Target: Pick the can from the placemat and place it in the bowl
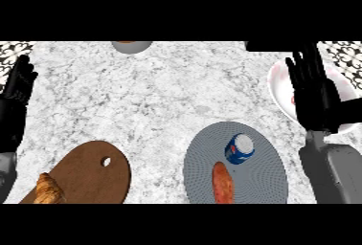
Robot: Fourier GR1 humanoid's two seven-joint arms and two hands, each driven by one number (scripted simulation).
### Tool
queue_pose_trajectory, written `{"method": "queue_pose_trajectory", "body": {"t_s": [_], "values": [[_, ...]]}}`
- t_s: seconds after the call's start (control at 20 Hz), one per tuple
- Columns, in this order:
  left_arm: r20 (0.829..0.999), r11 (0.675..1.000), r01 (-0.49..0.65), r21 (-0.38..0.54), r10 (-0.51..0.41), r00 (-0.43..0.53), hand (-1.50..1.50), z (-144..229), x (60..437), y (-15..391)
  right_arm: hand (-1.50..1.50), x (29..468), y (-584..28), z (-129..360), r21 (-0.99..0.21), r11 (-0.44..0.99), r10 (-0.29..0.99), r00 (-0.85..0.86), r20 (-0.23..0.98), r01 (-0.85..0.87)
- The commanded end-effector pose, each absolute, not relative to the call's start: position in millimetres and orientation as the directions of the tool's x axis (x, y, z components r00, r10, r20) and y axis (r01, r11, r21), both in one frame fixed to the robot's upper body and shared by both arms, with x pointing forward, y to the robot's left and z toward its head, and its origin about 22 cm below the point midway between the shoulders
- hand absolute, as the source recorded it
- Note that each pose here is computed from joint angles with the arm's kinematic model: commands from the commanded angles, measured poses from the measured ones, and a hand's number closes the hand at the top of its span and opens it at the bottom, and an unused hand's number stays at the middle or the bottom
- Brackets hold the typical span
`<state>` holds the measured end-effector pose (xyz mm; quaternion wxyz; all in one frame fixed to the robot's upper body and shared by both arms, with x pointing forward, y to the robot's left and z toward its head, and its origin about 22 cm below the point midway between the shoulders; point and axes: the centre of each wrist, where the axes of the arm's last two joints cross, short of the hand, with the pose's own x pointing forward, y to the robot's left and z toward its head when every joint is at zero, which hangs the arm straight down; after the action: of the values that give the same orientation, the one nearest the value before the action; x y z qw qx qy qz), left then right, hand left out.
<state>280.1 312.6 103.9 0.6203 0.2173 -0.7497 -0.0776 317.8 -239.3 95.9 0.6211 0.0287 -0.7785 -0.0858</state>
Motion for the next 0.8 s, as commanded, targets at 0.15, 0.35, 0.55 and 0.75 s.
{"method": "queue_pose_trajectory", "body": {"t_s": [0.15,0.35,0.55,0.75], "values": [[0.935,0.921,-0.221,0.320,-0.345,-0.084,0.00,83.7,271.5,308.4,1.50,318.9,-232.1,165.0,-0.170,0.945,0.016,-0.478,0.878,-0.279],[0.952,0.929,-0.218,0.299,-0.307,-0.001,0.00,75.5,271.0,313.3,-1.50,310.7,-299.3,162.6,-0.758,0.642,0.693,-0.333,0.640,-0.120],[0.965,0.939,-0.224,0.263,-0.260,0.041,0.00,60.1,257.8,320.0,-1.50,247.4,-290.7,93.5,-0.678,0.734,0.644,-0.267,0.717,-0.050],[0.965,0.939,-0.221,0.261,-0.261,0.031,0.00,51.5,260.0,323.9,-1.50,191.5,-293.0,89.2,-0.733,0.670,0.669,-0.336,0.663,-0.112]]}}
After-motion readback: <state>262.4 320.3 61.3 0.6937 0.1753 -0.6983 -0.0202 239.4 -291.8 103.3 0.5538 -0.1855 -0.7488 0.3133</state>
